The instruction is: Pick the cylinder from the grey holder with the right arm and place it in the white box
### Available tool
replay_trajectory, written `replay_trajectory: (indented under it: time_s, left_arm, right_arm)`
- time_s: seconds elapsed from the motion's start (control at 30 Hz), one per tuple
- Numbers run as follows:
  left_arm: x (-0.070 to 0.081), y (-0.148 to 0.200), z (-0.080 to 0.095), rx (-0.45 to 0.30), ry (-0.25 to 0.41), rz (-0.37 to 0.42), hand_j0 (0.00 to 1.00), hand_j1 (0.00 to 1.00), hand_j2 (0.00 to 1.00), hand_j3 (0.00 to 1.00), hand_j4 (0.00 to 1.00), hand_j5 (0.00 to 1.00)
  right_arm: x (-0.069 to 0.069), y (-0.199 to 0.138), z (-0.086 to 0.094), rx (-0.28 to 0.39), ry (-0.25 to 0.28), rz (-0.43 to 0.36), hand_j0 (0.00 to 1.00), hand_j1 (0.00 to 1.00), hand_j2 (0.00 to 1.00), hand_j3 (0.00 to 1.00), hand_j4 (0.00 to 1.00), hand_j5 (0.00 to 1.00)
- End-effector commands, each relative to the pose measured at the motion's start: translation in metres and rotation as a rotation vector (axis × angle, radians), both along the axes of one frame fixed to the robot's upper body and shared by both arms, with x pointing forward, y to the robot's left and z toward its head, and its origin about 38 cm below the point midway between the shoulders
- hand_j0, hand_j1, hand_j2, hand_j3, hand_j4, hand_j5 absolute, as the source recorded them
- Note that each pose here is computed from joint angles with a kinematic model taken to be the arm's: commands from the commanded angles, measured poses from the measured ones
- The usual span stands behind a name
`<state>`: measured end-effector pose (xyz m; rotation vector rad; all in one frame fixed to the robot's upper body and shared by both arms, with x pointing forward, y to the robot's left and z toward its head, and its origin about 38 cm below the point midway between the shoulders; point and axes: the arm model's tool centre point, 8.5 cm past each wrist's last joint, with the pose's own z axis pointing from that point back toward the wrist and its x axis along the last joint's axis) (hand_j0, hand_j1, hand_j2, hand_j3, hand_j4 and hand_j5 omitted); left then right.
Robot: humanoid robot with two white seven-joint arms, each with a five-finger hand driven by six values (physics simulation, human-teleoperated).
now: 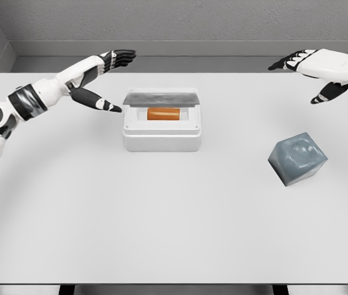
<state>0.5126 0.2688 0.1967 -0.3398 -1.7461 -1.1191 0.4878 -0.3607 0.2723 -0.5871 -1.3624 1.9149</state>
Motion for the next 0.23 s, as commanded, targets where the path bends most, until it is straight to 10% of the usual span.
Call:
replay_trajectory:
  time_s: [0.0, 0.2]
  left_arm:
    - [-0.0002, 0.0037, 0.0014, -0.007, 0.002, 0.003, 1.00, 1.00, 1.00, 1.00, 1.00, 1.00]
    - [-0.0001, 0.0077, -0.0010, 0.005, 0.006, 0.012, 1.00, 1.00, 1.00, 1.00, 1.00, 1.00]
  right_arm:
    - [-0.0001, -0.0007, 0.0007, 0.005, 0.000, -0.003, 1.00, 1.00, 1.00, 1.00, 1.00, 1.00]
    - [-0.0003, -0.0001, 0.0025, 0.003, -0.004, 0.000, 1.00, 1.00, 1.00, 1.00, 1.00, 1.00]
